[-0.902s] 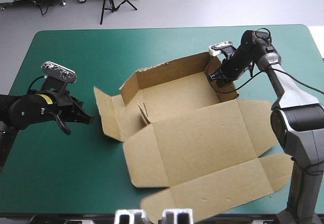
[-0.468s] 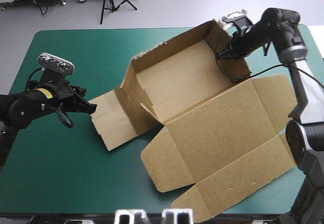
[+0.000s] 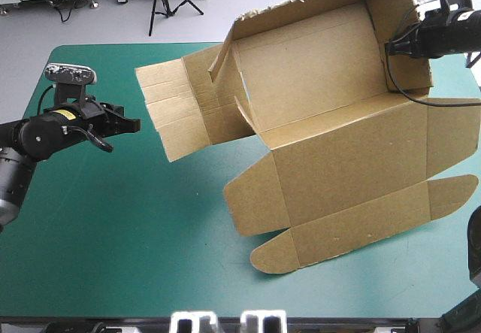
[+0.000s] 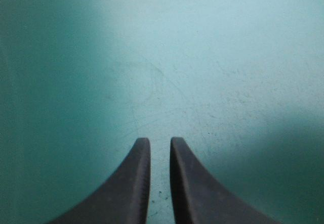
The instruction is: Fold the box
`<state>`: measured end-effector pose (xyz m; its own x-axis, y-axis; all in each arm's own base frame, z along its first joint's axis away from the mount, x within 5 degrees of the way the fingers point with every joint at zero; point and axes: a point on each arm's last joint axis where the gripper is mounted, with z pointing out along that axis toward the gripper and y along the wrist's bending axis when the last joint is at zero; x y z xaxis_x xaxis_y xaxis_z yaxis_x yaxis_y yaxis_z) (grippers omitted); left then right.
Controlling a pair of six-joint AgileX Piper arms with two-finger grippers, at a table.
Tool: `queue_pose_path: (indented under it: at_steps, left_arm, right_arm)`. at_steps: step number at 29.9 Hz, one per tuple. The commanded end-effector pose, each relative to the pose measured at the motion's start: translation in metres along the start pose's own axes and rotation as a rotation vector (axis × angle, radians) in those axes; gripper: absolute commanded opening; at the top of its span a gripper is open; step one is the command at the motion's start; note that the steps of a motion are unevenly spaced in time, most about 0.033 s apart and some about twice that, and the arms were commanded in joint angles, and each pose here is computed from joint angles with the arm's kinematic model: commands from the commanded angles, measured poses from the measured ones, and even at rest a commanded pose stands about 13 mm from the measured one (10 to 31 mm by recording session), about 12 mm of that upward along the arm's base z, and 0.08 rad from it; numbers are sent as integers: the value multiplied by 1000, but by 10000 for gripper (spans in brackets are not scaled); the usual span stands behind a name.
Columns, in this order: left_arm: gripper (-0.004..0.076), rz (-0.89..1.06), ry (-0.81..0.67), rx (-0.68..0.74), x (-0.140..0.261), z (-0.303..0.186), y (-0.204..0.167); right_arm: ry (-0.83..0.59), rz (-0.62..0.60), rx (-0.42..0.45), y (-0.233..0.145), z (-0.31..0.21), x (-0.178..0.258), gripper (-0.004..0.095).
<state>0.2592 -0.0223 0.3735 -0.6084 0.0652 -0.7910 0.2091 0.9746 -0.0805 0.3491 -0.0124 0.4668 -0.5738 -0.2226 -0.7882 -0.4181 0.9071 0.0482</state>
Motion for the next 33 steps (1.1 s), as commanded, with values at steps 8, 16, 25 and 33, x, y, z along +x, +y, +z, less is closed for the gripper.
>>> queue_pose_path:
  at_steps: [8,16,25,33]
  left_arm:
    - [107,-298,-82,381,-9,40,44]
    - [107,-385,-89,837,-7,64,33]
    - [107,-366,-118,1020,-17,66,-7]
    - [107,-346,-126,1177,-25,56,-56]
  right_arm:
    - [-137,-18,-81,22,-41,-13,-17]
    - [-227,-17,-219,35,-44,-21,-18]
    - [-217,-4,-224,34,-41,-20,-18]
    - [-148,23,-150,23,-32,-14,-17]
